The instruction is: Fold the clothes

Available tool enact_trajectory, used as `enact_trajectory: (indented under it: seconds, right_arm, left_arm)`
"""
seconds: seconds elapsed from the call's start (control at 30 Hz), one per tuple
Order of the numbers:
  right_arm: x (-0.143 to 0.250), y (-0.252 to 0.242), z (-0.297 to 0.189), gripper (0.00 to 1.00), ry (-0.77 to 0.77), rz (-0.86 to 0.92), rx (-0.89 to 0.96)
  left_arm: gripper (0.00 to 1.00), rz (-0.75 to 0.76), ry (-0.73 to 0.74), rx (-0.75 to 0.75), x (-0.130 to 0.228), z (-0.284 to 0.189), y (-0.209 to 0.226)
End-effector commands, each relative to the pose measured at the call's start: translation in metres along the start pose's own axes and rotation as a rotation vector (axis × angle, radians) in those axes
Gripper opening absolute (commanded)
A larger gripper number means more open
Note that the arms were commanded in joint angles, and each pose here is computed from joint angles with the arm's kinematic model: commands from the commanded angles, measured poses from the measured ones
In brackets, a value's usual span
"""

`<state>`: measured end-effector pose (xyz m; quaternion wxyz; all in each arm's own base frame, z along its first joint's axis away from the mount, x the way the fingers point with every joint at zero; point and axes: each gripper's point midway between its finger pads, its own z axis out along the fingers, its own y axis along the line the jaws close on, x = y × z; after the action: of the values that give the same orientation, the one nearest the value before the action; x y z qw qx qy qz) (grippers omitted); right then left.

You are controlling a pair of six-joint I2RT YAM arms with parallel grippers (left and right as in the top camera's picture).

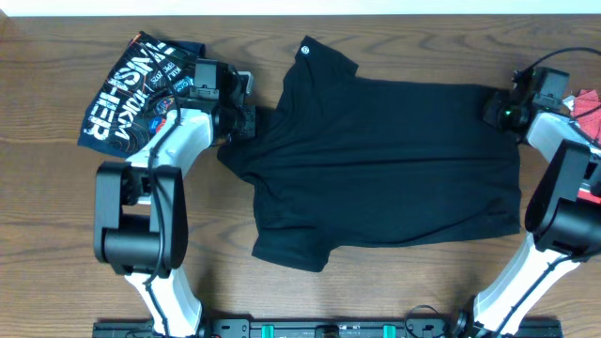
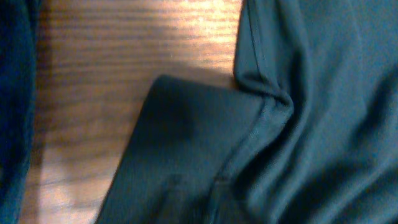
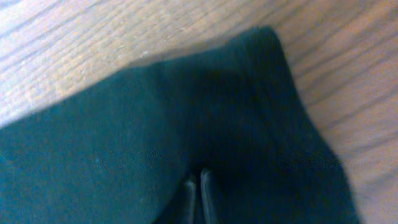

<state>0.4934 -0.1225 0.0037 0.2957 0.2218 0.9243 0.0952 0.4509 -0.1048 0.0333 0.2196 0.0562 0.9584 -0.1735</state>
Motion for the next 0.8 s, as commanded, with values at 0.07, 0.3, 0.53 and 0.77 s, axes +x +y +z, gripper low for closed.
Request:
enact_trajectory:
  seconds: [0.07, 0.3, 0.53, 0.77]
  right_arm:
    - [0.008, -0.008, 0.021, 0.01, -0.005, 0.156, 0.062]
    - [-0.02, 0.005, 0.026, 0.01, -0.113, 0.2, -0.028]
    - [-0.055, 0.033, 0.01, 0.01, -0.154, 0.17, -0.187]
    - [-0.085, 0.057, -0.059, 0.06, -0.182, 0.08, -0.344]
  left_arm:
    - [0.06, -0.095, -0.02, 0.025, -0.005, 0.022, 0.004]
    - [0.06, -0.11, -0.098, 0.036, -0.022, 0.034, 0.007]
    - [0.1, -0.134, -0.114, 0.039, -0.038, 0.022, 0.003]
    - [0.15, -0.09, -0.076, 0.031, -0.032, 0.02, 0.002]
